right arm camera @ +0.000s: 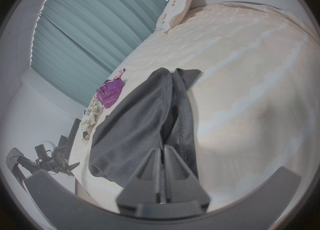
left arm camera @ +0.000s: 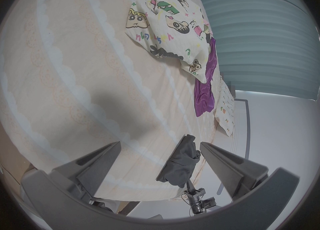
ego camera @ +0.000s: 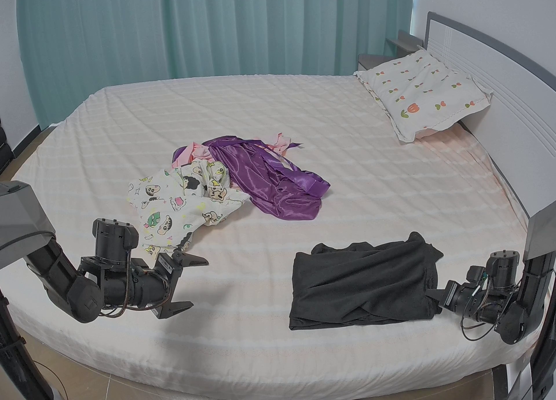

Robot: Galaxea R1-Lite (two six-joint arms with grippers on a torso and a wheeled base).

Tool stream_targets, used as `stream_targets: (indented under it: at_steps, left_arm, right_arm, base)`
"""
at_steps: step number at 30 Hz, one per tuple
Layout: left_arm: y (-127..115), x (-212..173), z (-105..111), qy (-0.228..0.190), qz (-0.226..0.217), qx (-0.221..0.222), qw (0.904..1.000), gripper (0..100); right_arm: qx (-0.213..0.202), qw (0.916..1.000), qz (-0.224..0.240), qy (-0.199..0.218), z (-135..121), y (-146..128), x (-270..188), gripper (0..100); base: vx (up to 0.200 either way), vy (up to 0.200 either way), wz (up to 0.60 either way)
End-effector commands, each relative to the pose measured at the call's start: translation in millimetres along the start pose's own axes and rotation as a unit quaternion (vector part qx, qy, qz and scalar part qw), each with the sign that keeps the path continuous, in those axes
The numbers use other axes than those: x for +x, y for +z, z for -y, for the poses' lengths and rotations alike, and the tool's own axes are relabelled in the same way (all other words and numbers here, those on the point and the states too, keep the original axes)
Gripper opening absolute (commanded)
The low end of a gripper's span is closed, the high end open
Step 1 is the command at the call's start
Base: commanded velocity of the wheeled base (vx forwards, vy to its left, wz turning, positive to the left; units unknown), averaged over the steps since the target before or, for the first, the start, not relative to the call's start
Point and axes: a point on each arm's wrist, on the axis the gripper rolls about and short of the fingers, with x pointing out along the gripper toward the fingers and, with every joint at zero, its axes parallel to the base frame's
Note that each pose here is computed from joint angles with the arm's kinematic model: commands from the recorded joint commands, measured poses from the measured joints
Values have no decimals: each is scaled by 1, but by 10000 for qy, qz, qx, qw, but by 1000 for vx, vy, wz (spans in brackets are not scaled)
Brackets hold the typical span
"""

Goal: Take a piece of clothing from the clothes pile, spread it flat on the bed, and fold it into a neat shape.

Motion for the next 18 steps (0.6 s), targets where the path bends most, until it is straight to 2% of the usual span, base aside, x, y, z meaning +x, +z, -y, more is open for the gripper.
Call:
stream_targets:
  at_steps: [1, 9, 18]
  left_arm:
    - [0, 0, 0, 2, -3, -3, 10000, 100]
    - [0, 1, 0, -5, -1, 0, 10000, 100]
    - [0, 0, -1, 17, 0, -10, 10000, 100]
  right_arm:
    - [26, 9997, -4, -241, 12, -2, -8, 0]
    - [-98, 9989, 38, -466, 22, -1, -20, 0]
    - [-291, 9983, 14, -510, 22, -2, -31, 0]
  base:
    - [0, 0, 0]
    - [0, 0, 0]
    - [0, 0, 0]
